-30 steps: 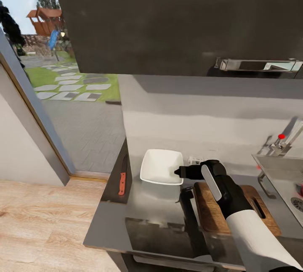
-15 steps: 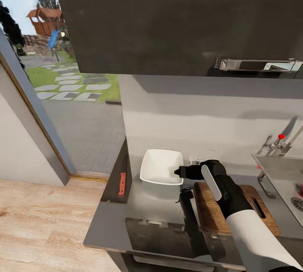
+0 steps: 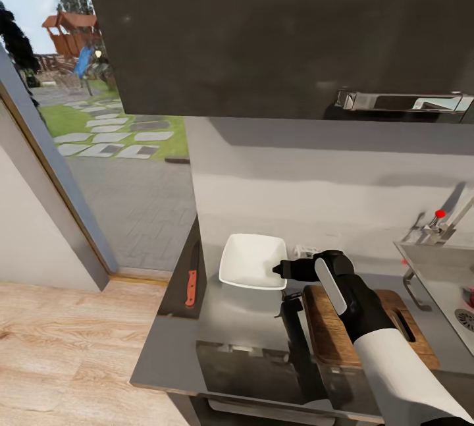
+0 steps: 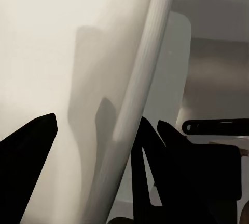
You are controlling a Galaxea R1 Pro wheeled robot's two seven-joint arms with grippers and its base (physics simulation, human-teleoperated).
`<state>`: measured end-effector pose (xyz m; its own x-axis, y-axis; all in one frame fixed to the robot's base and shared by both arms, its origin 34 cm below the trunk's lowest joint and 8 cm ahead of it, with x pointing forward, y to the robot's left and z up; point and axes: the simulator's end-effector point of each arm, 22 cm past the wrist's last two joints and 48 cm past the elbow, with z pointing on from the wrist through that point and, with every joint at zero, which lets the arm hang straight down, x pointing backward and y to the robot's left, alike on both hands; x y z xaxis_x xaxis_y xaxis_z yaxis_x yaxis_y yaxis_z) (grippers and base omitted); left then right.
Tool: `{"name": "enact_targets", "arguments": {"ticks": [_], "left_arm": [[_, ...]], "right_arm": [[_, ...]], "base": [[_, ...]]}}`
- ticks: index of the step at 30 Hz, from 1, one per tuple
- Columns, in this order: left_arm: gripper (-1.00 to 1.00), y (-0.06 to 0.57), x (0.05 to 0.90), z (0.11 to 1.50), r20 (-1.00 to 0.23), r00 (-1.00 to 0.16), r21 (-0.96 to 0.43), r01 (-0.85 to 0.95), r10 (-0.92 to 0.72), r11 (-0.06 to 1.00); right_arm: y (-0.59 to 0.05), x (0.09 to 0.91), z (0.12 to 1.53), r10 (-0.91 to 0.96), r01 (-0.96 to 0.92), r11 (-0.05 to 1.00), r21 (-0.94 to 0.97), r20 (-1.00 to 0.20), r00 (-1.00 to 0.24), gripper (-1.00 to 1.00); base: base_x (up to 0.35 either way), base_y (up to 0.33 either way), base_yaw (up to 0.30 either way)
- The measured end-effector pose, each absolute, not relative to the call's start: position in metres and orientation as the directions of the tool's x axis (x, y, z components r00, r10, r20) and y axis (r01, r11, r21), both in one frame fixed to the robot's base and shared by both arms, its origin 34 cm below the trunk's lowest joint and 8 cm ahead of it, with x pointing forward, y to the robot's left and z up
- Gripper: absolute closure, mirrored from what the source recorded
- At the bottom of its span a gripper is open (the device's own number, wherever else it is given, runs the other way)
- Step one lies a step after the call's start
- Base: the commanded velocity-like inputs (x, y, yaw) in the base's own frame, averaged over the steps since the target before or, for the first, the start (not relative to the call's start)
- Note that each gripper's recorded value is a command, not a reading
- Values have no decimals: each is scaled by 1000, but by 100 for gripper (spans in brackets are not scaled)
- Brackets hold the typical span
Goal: In the kitchen, take the Vidalia onion out of the sink, dice it on the chopping board with the paring knife, put the diced onion into the bowl on the countertop, then place both the paring knife and the chopping board into the sink.
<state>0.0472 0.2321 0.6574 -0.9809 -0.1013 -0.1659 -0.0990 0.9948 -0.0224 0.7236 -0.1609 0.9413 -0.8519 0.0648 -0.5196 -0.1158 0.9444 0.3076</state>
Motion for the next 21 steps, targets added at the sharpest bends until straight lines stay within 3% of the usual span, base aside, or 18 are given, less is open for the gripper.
{"name": "enact_targets", "arguments": {"ticks": [18,19,21], "left_arm": [[-100,232,42,657,-156,-983,-22,-98,-100,995],[-100,232,42,657,-156,-983,-22,-98,-100,995],[-100,232,42,657,-155,-983,-22,-98,-100,995]], "right_arm": [[-161,724,941,65,-116,944,308,-520,-852,100],[-161,724,941,65,-116,944,308,-520,-852,-100],[-163,724,941,60,-116,947,299,-521,-851,-100]], "base": [[0,0,0],[0,0,0],[0,0,0]]}}
